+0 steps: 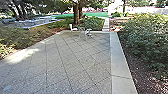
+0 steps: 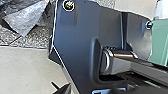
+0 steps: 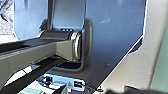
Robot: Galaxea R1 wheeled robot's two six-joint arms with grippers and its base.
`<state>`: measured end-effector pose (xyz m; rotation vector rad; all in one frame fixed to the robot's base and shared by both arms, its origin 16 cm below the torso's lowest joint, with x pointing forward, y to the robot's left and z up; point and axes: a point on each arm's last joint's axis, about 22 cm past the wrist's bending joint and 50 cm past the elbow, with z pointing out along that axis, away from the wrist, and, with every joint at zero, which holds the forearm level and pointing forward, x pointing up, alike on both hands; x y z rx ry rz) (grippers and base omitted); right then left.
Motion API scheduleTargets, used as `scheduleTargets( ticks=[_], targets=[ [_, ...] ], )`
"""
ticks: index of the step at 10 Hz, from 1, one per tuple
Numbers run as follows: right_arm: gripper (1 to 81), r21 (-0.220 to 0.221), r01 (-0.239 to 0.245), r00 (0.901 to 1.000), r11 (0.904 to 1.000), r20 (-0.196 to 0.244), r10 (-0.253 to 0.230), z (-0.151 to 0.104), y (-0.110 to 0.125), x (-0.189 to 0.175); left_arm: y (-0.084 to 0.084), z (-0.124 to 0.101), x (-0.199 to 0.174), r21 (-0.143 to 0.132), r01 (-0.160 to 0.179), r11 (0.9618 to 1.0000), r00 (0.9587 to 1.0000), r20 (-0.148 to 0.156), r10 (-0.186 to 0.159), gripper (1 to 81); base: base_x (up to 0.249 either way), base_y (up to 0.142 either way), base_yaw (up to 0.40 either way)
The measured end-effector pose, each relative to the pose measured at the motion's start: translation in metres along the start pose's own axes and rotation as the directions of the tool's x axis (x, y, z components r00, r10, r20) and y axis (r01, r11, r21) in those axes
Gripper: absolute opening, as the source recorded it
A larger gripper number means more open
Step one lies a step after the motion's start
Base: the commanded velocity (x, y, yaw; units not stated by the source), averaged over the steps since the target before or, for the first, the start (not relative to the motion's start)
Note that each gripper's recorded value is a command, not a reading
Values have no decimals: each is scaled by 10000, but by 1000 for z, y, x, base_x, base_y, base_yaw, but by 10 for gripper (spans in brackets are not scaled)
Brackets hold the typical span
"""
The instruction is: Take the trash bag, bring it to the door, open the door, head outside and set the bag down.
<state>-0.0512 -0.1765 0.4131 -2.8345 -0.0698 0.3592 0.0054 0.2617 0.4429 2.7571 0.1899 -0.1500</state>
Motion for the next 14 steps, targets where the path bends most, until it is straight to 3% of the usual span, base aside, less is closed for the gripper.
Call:
scheduleTargets(
  ticks=[2,4,6,7,8,10,11,13,14],
  targets=[
    [811,26,-390,9983,9992,-442,391,-3,2,4,21,17,-21,-119,-755,9971,9969,210,758,811,0,0,0],
    [811,95,-697,9957,9975,-606,701,-2,1,-2,46,30,-27,-341,-1503,9880,9882,251,1512,811,0,0,0],
    [811,142,-698,9956,9975,-622,706,-2,-2,-3,46,34,-38,-210,-1533,9880,9880,162,1536,811,0,0,0],
    [811,133,-661,9951,9977,-731,669,-4,-2,2,46,37,-43,-30,-1544,9880,9880,-57,1544,811,0,0,0],
    [811,132,-581,9933,9982,-997,592,-6,-2,15,50,42,-42,190,-1584,9872,9859,-509,1591,811,0,0,0],
    [811,157,-386,9860,9991,-1616,407,-13,-6,40,63,47,-25,471,-1682,9846,9731,-1519,1735,811,0,0,0],
    [811,151,-347,9838,9993,-1753,368,-15,-6,45,66,47,-17,485,-1728,9838,9688,-1717,1786,811,0,0,0],
    [811,156,-335,9842,9993,-1737,357,-14,-7,41,65,46,-12,606,-1695,9837,9653,-1908,1781,811,0,0,0],
    [811,151,-348,9845,9993,-1716,369,-14,-6,39,61,46,-7,895,-1613,9828,9598,-2178,1773,811,0,0,0]
  ],
)
